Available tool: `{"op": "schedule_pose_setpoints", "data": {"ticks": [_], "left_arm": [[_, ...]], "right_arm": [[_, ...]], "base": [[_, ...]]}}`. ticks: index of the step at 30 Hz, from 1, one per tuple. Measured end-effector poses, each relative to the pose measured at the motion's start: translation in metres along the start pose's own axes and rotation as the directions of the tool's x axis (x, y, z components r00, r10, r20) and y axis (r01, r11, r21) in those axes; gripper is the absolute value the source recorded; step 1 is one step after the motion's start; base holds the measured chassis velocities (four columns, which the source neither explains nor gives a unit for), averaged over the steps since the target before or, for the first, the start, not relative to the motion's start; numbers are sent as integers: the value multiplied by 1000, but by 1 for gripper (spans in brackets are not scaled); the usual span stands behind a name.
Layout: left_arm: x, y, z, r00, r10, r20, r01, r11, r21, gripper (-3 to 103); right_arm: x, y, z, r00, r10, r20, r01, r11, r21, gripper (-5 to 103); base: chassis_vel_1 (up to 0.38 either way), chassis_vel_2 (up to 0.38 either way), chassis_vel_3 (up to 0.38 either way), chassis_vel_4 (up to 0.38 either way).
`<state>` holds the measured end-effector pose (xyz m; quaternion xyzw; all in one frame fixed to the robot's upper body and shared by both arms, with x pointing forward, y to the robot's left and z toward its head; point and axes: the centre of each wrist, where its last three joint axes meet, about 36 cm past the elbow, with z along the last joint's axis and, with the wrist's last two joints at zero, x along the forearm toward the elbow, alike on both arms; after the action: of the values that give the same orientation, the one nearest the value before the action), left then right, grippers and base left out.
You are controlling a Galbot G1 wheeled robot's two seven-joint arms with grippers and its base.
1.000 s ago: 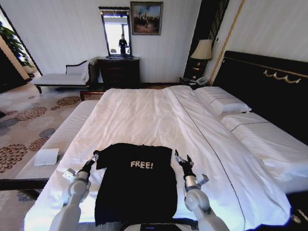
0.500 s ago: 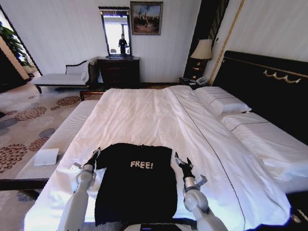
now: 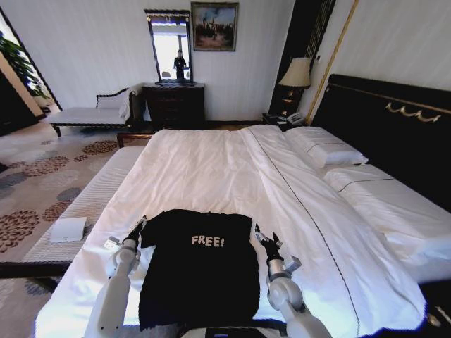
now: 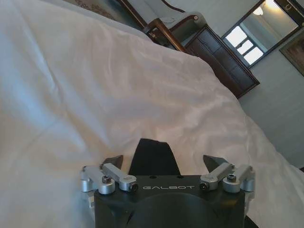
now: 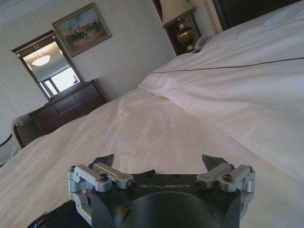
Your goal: Fold the clothes on the bed.
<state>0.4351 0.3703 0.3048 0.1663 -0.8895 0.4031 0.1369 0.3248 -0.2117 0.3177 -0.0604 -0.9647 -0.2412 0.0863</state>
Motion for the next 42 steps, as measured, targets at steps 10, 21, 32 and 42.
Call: {"op": "schedule_pose_setpoints", "data": {"ticks": [10, 21, 32, 42], "left_arm": [[-6, -1, 5, 1000, -15, 10, 15, 1000, 26, 62], [-6, 2, 1, 999, -27, 19, 27, 999, 23, 24], [5, -5, -8, 999, 12, 38, -12, 1000, 3, 0], [51, -52, 1, 984, 177, -16, -178, 980, -94, 0]], "right_arm": [[0, -1, 2, 1000, 12, -17, -12, 1000, 6, 100], [-2, 2, 5, 999, 19, -42, -19, 1000, 4, 100], [-2, 0, 7, 998, 28, -50, -27, 1000, 8, 100], [-2, 0, 7, 998, 34, -46, -34, 999, 7, 100]], "base": [[0, 0, 0, 0], [0, 0, 0, 0], [0, 0, 0, 0], [0, 0, 0, 0]]}}
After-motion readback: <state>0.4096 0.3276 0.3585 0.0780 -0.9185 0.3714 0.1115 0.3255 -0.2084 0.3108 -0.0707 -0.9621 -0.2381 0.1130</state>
